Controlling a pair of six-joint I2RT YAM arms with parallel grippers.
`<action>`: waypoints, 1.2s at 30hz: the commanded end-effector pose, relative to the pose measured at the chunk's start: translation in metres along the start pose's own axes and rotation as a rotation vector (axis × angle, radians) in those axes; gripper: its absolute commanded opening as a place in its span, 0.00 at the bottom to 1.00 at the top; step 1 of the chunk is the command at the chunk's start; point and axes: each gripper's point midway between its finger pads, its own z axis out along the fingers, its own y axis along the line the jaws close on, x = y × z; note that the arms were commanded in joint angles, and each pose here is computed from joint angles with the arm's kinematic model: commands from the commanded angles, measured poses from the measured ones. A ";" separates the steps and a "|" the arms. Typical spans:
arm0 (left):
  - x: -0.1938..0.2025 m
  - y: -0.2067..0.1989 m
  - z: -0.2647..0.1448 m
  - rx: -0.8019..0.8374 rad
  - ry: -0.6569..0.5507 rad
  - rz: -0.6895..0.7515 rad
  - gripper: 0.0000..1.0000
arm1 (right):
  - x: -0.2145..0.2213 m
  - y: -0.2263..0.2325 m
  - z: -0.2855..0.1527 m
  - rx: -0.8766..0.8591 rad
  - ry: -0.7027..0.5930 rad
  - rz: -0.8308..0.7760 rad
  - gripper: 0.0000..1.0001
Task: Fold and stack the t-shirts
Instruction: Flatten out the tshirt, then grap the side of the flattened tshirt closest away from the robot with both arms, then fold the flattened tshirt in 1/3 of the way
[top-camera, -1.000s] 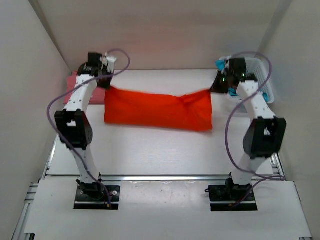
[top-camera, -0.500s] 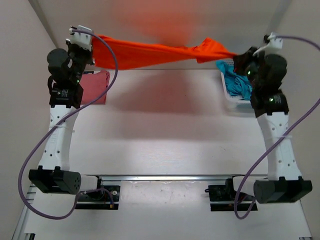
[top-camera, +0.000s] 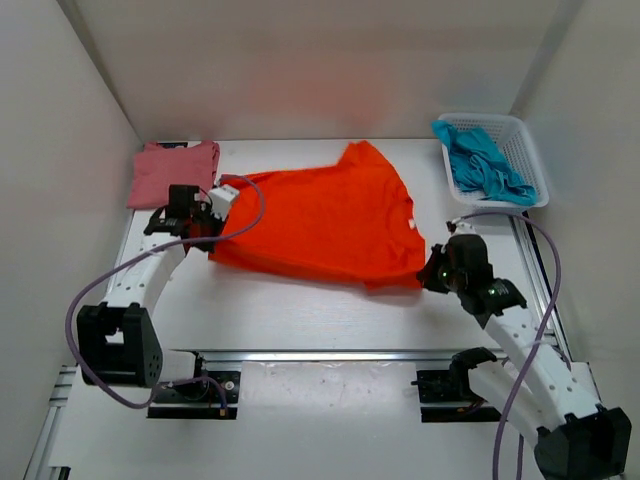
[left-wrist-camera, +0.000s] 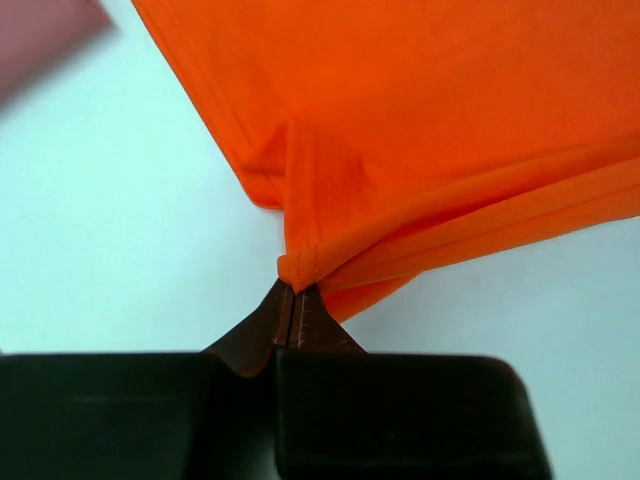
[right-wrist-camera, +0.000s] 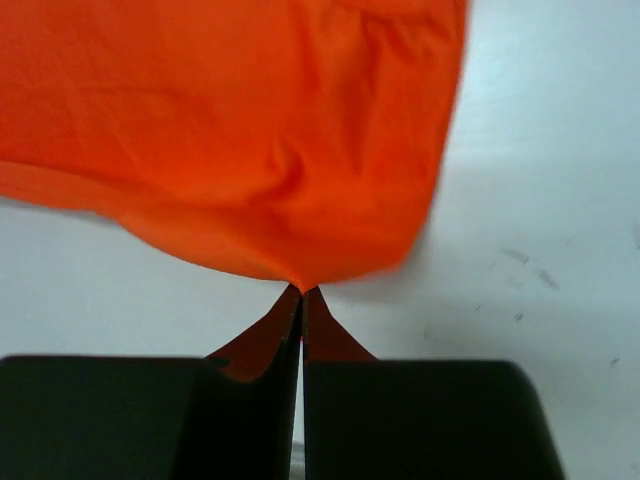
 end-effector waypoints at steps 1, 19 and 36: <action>0.039 -0.024 -0.025 0.051 0.095 0.049 0.00 | 0.039 0.001 -0.008 -0.012 0.098 0.038 0.00; 0.039 -0.012 -0.018 -0.073 0.100 -0.041 0.00 | 0.014 -0.010 0.023 -0.064 0.111 0.039 0.00; -0.014 0.018 0.051 -0.096 0.074 -0.155 0.00 | -0.047 -0.021 0.080 -0.113 0.097 -0.015 0.00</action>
